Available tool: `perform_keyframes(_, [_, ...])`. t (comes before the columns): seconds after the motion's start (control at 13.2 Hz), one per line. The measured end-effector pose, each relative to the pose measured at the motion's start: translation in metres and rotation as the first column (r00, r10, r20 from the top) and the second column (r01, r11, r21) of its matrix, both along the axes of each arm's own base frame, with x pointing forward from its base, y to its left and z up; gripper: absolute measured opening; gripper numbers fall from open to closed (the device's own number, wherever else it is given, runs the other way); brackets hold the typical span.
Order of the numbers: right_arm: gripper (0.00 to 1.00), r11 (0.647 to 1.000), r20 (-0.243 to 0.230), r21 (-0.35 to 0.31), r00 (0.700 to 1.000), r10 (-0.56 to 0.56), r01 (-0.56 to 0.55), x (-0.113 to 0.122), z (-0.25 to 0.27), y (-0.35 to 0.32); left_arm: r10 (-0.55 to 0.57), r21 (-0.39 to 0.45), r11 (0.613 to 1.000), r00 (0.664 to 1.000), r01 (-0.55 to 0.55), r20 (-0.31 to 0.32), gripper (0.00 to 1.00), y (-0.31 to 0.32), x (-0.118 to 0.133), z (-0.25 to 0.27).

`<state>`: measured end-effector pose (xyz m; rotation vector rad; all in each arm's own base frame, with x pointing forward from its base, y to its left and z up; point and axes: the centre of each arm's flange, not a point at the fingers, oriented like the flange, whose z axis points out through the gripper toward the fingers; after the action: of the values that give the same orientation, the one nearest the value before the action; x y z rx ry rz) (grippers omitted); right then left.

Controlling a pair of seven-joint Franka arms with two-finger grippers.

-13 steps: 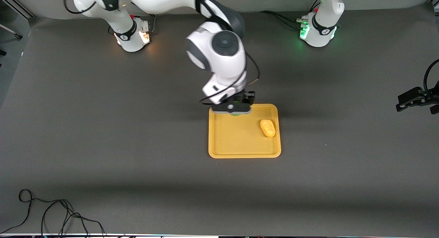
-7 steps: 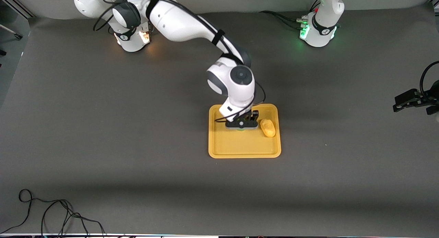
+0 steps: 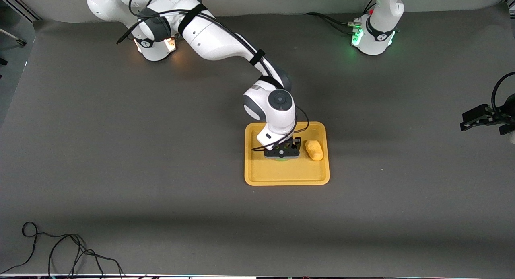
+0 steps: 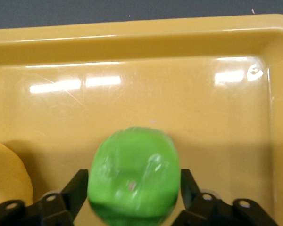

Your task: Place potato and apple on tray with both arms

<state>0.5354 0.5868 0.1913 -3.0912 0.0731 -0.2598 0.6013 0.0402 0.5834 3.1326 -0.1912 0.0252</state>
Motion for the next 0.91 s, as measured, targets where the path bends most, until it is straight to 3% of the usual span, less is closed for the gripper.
perform_keyframes(0.08, [1.0,1.0,0.009,0.008,1.0,0.001,-0.001,0.002,0.007,0.002,-0.001,0.0,1.0,1.0,0.001,0.0,1.0,0.0,0.0,0.0])
perform_keyframes(0.23, [1.0,1.0,0.02,0.019,1.0,-0.002,0.002,0.006,0.042,0.006,-0.002,0.0,1.0,1.0,0.002,-0.001,1.0,0.0,0.0,0.0])
perform_keyframes(0.45, [1.0,0.999,0.024,0.037,1.0,-0.017,0.016,0.008,0.14,0.002,-0.002,0.0,1.0,1.0,0.002,-0.002,1.0,0.0,0.0,-0.001])
perform_keyframes(0.91, [1.0,0.998,-0.023,0.016,0.998,-0.066,0.066,0.014,0.32,-0.082,-0.003,0.0,1.0,1.0,0.003,-0.005,1.0,0.0,0.0,-0.003])
